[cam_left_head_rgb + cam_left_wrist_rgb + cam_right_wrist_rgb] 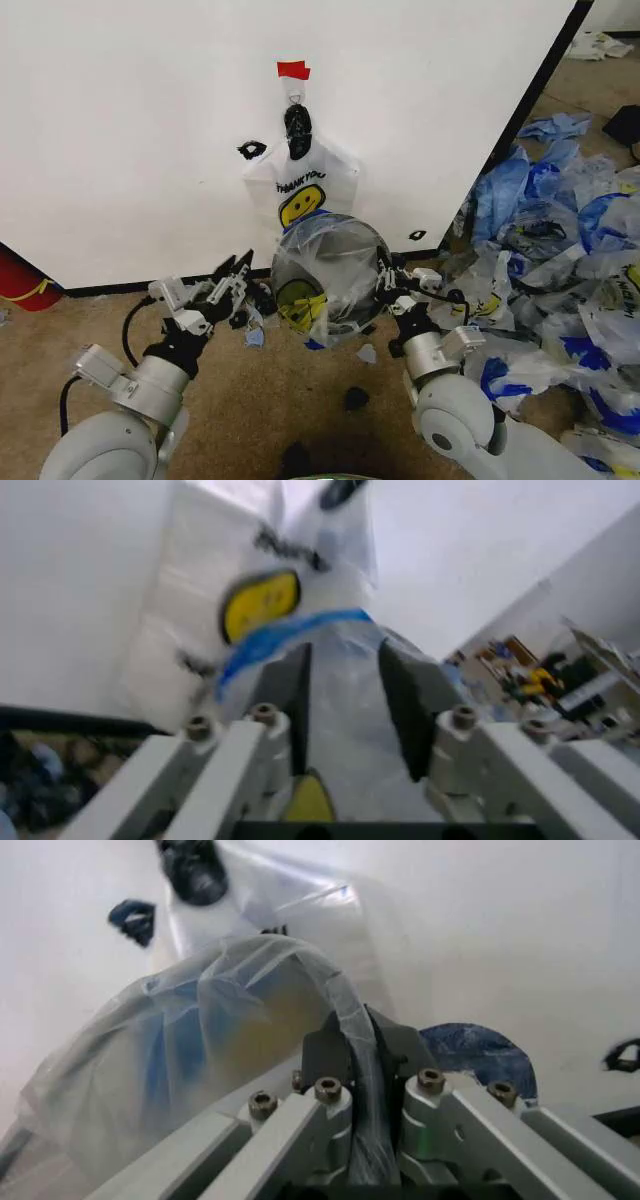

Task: Pick up the garbage bag from the wall and place it over the trash bin.

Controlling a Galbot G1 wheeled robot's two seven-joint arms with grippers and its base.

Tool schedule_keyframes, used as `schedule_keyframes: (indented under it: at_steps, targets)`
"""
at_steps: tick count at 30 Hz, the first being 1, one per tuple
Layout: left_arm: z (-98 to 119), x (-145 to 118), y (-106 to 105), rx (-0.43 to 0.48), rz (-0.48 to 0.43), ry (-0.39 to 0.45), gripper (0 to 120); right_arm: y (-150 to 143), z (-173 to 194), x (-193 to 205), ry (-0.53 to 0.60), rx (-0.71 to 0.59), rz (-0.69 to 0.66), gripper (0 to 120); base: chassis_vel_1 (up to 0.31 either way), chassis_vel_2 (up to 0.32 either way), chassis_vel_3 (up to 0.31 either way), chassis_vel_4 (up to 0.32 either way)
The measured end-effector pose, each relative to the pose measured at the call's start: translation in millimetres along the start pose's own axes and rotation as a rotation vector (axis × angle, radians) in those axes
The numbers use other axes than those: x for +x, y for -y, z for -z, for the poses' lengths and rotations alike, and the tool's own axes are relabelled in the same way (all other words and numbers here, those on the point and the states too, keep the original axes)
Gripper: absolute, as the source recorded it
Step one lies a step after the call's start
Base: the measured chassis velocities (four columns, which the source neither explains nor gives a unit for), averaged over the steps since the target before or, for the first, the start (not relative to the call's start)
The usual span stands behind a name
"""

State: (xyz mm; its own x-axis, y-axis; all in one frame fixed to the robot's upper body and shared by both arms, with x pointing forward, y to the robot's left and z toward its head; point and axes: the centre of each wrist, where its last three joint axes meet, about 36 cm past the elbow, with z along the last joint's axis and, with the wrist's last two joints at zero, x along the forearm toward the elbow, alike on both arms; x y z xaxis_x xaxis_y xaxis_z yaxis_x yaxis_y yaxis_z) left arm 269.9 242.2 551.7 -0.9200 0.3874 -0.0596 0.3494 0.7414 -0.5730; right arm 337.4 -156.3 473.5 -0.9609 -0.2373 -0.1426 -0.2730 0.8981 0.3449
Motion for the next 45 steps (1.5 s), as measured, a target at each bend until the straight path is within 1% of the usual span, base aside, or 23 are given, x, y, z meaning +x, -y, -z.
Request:
schedule_keyframes:
  at_steps: [2, 3, 5, 7, 8, 9, 10, 12, 16, 17, 22, 24, 25, 28, 30, 31, 37, 39, 42, 44, 45]
  targets:
    - [1, -1, 0, 0.017, -0.012, -0.036, 16, -2, -1, 2, -0.007, 0.01, 0.019, 1, 0.0, 0.0, 0.0, 0.0]
    - [1, -1, 0, 0.017, -0.012, -0.036, 16, -2, -1, 2, -0.007, 0.01, 0.019, 1, 0.0, 0.0, 0.0, 0.0]
    - [4, -3, -1, 0.032, -0.022, -0.076, 7, -2, -3, 6, -0.018, 0.033, 0.047, 1, 0.0, 0.0, 0.0, 0.0]
    - [8, -5, -1, 0.041, -0.028, -0.119, 0, 0, -5, 9, -0.032, 0.066, 0.074, 1, 0.0, 0.0, 0.0, 0.0]
    - [9, -5, -1, 0.041, -0.03, -0.129, 0, 0, -5, 10, -0.035, 0.077, 0.081, 1, 0.0, 0.0, 0.0, 0.0]
    - [11, -6, -1, 0.04, -0.035, -0.161, 0, 3, -6, 10, -0.039, 0.107, 0.097, 1, 0.0, 0.0, 0.0, 0.0]
    - [11, -6, -1, 0.04, -0.035, -0.161, 0, 3, -6, 10, -0.039, 0.107, 0.097, 1, 0.0, 0.0, 0.0, 0.0]
    - [13, -8, -1, 0.045, -0.042, -0.199, 0, 6, -6, 9, -0.039, 0.146, 0.114, 1, 0.0, 0.0, 0.0, 0.0]
    - [8, -7, 0, 0.058, -0.049, -0.256, 0, 12, -9, 5, -0.02, 0.225, 0.14, 1, 0.0, 0.0, 0.0, 0.0]
    - [8, -7, 0, 0.058, -0.049, -0.256, 0, 12, -9, 5, -0.02, 0.225, 0.14, 1, 0.0, 0.0, 0.0, 0.0]
    - [-1, -6, 2, 0.088, -0.057, -0.294, 0, 18, -15, 3, -0.011, 0.316, 0.171, 1, 0.0, 0.0, 0.0, 0.0]
    - [-3, -8, 5, 0.116, -0.065, -0.303, 0, 18, -16, 2, -0.013, 0.335, 0.181, 1, 0.0, 0.0, 0.0, 0.0]
    - [-3, -8, 5, 0.116, -0.065, -0.303, 0, 18, -16, 2, -0.013, 0.335, 0.181, 1, 0.0, 0.0, 0.0, 0.0]
    - [-4, -12, 8, 0.179, -0.07, -0.322, 0, 15, -16, 0, -0.018, 0.357, 0.198, 1, 0.0, 0.0, 0.0, 0.0]
    - [-3, -15, 11, 0.243, -0.067, -0.344, 0, 15, -17, -3, -0.009, 0.383, 0.215, 1, 0.0, 0.0, 0.0, 0.0]
    - [-3, -15, 11, 0.243, -0.067, -0.344, 0, 15, -17, -3, -0.009, 0.383, 0.215, 1, 0.0, 0.0, 0.0, 0.0]
    - [-8, -28, 23, 0.381, -0.076, -0.406, 0, 13, -11, -12, 0.004, 0.428, 0.258, 1, 0.0, 0.0, 0.0, 0.0]
    - [-10, -32, 22, 0.388, -0.073, -0.411, 0, 12, -10, -12, 0.005, 0.43, 0.262, 1, 0.0, 0.0, 0.0, 0.0]
    - [-14, -47, 19, 0.4, -0.06, -0.415, 0, 12, -7, -13, 0.007, 0.433, 0.271, 1, 0.0, 0.0, 0.0, 0.0]
    - [-18, -59, 12, 0.397, -0.042, -0.413, 0, 11, -6, -11, 0.006, 0.432, 0.275, 1, 0.0, 0.0, 0.0, 0.0]
    - [-18, -59, 12, 0.397, -0.042, -0.413, 0, 11, -6, -11, 0.006, 0.432, 0.275, 1, 0.0, 0.0, 0.0, 0.0]
